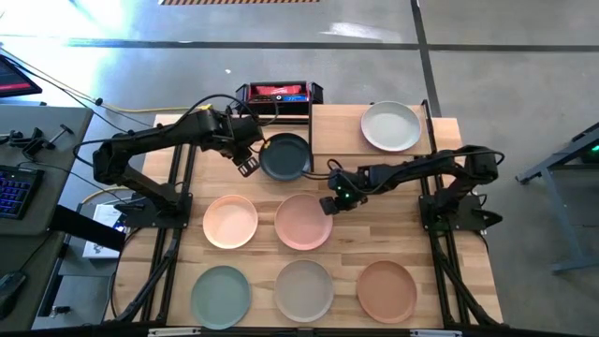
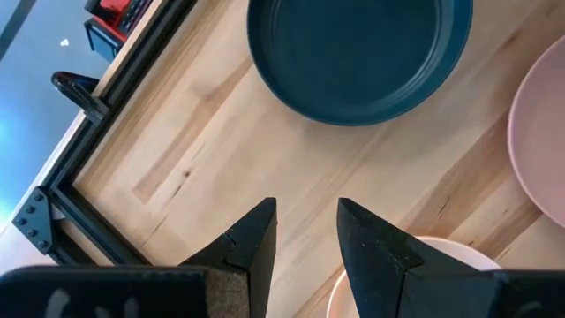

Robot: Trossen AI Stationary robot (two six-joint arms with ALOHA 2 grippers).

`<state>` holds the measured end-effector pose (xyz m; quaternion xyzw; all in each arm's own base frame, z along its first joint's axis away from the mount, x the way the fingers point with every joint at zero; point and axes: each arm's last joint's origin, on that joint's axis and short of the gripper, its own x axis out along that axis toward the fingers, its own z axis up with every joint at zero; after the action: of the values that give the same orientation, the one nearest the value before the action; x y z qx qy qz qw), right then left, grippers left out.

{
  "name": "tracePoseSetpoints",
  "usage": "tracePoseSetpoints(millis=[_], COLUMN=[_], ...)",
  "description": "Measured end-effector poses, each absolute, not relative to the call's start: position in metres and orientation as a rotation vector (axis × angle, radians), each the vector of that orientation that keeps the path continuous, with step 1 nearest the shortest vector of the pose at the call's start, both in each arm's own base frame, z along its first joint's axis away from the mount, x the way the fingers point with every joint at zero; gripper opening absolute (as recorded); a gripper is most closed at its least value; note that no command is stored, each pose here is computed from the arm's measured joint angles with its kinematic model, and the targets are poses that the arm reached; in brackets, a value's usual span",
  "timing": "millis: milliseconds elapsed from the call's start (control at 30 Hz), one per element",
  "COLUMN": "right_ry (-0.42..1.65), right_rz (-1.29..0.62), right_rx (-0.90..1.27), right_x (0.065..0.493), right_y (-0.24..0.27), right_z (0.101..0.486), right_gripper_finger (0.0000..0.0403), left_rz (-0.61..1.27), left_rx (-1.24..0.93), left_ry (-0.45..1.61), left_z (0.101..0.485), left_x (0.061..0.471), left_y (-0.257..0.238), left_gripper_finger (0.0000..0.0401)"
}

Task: Place and stack plates onto a shelf
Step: Stack the light pink plate on top of the white plate on the shelf

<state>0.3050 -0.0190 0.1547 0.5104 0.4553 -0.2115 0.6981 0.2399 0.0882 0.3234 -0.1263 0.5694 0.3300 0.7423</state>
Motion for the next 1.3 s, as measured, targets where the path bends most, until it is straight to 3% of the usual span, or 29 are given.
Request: tracePoseSetpoints(millis=[533, 667, 1000, 1300], right_ry=[1.026, 1.029, 1.019, 1.036], right_rz=[-0.459, -0.473, -0.538, -0.520], right_rx=[1.135, 1.138, 1.131, 1.137], right_x=[0.314, 0.313, 0.312, 0.311], right_y=[-0.006, -0.006, -0.008, -0.007], right_z=[0.139, 0.139, 0.137, 0.137], right_gripper_finger=[0.0188, 0.0155, 0.0009, 0.0003], left_rz=[0.725, 0.726, 0.726, 0.726], left_rx=[-0.274, -0.275, -0.275, -0.275], left_ry=[1.245, 1.245, 1.245, 1.245], left_z=[0.323, 0.323, 0.323, 0.323], left_x=[0.240, 0.240, 0.240, 0.240], left_y=[0.088, 0.088, 0.088, 0.088], left_gripper_finger=[0.0111, 0.0111, 0.0111, 0.0111])
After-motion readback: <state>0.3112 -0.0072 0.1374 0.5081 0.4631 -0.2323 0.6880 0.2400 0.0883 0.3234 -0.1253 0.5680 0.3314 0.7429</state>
